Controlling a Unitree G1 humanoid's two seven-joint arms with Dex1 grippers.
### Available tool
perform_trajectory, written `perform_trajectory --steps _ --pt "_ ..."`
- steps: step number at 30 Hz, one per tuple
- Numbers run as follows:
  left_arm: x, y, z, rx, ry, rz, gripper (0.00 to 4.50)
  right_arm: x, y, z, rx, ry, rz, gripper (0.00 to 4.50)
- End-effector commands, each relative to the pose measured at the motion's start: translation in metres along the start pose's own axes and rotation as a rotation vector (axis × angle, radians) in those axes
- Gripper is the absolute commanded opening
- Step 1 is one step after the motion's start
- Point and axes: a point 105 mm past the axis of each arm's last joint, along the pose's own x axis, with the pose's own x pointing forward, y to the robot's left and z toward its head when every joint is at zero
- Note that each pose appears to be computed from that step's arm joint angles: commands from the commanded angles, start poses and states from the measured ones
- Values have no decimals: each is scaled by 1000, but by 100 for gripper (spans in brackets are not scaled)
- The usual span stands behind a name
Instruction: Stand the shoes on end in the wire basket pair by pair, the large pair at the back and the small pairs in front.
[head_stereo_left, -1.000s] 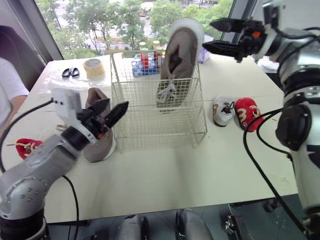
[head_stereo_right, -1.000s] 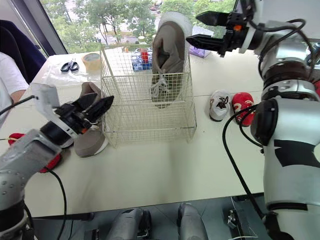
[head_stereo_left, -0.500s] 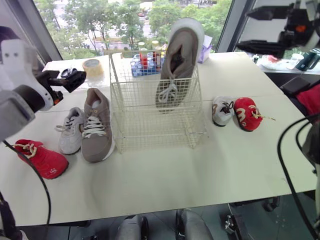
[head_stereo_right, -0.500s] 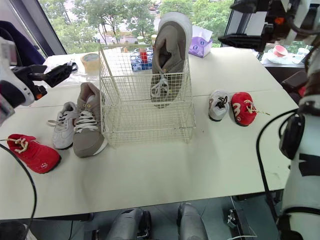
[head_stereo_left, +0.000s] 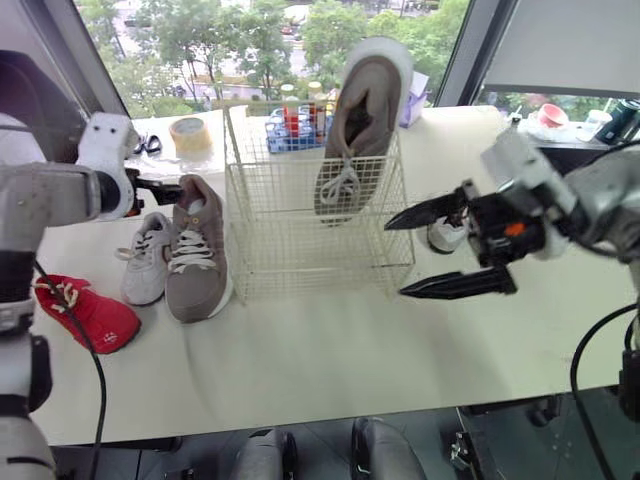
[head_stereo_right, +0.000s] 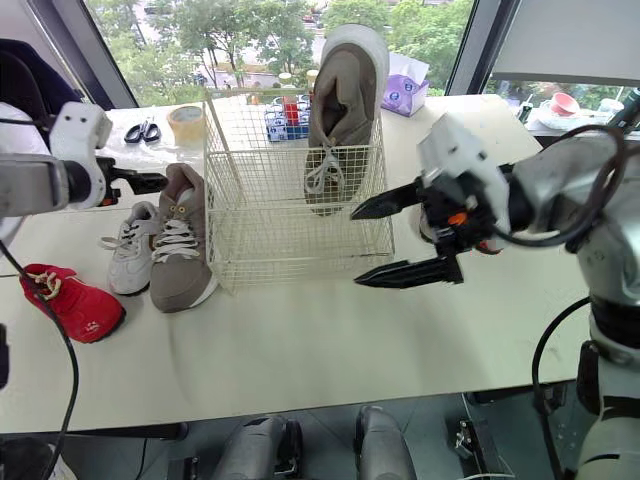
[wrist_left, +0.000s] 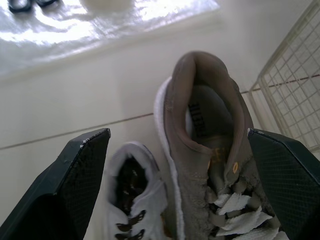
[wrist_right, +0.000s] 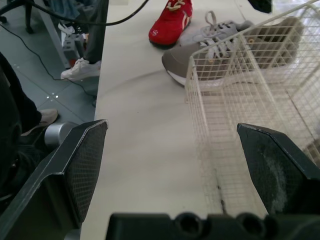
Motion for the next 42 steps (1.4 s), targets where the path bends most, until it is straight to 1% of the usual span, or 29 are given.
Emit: perform_trajectory --steps 1,8,10,12,13,14,15,16,17,18,21,22,25,28,30,32,33,34,35,36,37,38,40,42 --pt "4 10 7 -2 -8 36 450 0 -10 9 -52 -20 -109 450" --pt "33 9 -12 -19 74 -4 450 1 -21 4 -79 28 -214 450" --pt "41 1 -12 -33 68 -42 450 0 -24 5 -83 28 -231 450" --pt "50 -5 -12 -11 67 -59 450 0 -26 7 -87 22 -237 450" --pt "52 -6 -12 1 67 -58 396 0 -26 7 -88 21 -239 450" --pt "55 -6 -12 1 70 -57 360 0 -26 8 -90 20 -240 450" --pt "58 -9 -13 17 73 -60 313 0 -27 8 -92 19 -244 450" --pt "60 -12 -14 25 75 -68 262 0 -28 9 -94 19 -248 450" --pt "62 -14 -14 31 76 -73 199 0 -29 9 -95 19 -251 450" --pt "63 -16 -12 41 71 -75 161 0 -29 9 -96 20 -253 450" --pt "62 -15 -5 57 45 -60 18 -1 -30 9 -95 21 -255 450" --pt "61 -14 -2 54 37 -55 4 -1 -30 8 -95 21 -255 450" --pt "53 -9 11 40 -4 -46 4 -2 -31 8 -93 25 -264 450" --pt "30 1 40 -54 -110 -38 4 -8 -32 8 -82 24 -281 450" --pt "9 10 63 -163 -198 -37 4 -14 -33 9 -62 10 -296 450" --pt "-13 19 85 -257 -297 -33 4 -22 -34 14 -31 -27 -310 450" --pt "-22 22 93 -277 -336 -29 4 -25 -34 17 -18 -48 -317 450" --pt "-33 25 105 -298 -399 -26 4 -29 -35 20 -2 -76 -326 450" --pt "-48 31 121 -315 -489 -9 4 -33 -36 25 11 -110 -336 450" --pt "-66 38 140 -309 -621 32 4 -38 -36 29 19 -142 -347 450" --pt "-89 44 160 -274 -776 88 4 -42 -38 33 27 -173 -360 450" --pt "-105 43 175 -260 -875 94 4 -45 -39 36 31 -194 -372 450" --pt "-128 36 197 -218 -1018 98 4 -50 -42 37 42 -213 -399 450" --pt "-158 15 222 -124 -1227 75 4 -58 -46 37 44 -227 -436 450"
